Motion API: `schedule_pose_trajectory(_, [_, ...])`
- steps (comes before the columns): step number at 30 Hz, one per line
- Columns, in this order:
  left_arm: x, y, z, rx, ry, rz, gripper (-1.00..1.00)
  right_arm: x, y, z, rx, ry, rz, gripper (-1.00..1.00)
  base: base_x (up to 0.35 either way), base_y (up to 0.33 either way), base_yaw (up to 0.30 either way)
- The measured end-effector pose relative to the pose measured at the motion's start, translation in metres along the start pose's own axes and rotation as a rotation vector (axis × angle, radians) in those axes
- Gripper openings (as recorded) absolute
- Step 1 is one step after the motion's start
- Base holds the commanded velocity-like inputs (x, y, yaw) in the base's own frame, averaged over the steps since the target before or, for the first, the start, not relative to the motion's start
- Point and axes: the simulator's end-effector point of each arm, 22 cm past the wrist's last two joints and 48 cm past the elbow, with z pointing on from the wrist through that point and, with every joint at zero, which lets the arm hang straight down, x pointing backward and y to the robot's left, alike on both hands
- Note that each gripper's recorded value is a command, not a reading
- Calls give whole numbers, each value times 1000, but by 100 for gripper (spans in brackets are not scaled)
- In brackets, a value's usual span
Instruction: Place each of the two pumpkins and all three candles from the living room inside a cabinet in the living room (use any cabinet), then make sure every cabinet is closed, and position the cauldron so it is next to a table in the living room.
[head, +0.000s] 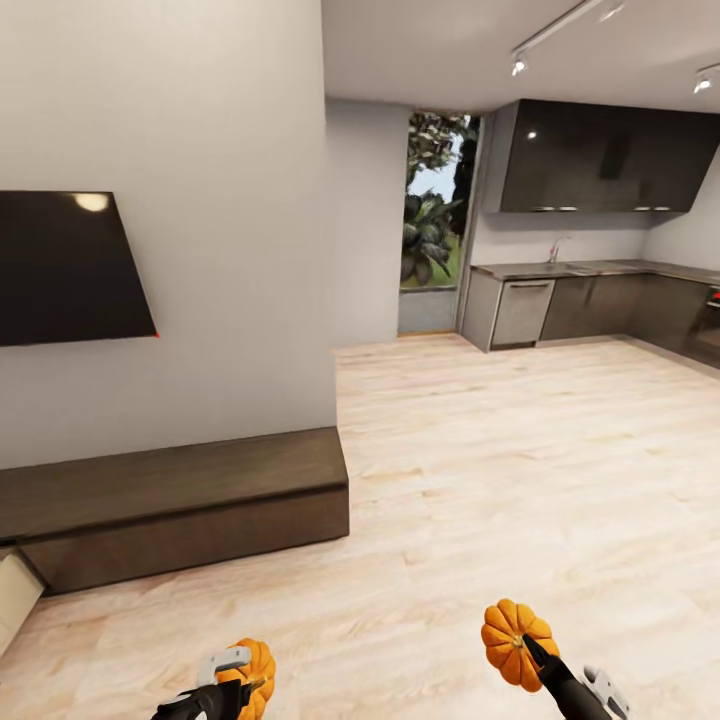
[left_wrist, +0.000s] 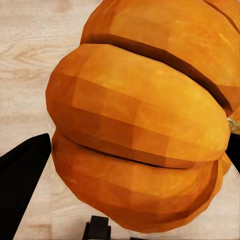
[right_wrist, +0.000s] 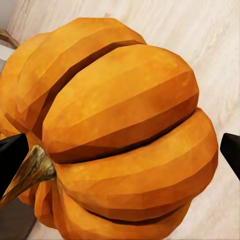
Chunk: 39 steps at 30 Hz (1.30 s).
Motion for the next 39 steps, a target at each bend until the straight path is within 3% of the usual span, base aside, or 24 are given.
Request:
schedule_pose_trajectory(10, [0, 0, 0, 0, 0, 0, -100, 0, 0, 0, 0, 1, -1, -100, 272, 102, 0])
schedule_pose_trajectory(30, [1, 0, 0, 2, 2, 4, -100, 8, -1, 0, 7, 29, -40, -100, 10, 4, 0])
schedule_pose_trajectory(39, [-10, 0, 0, 3, -51, -12, -100, 8, -2, 0, 11, 30, -42, -100, 0, 0, 0])
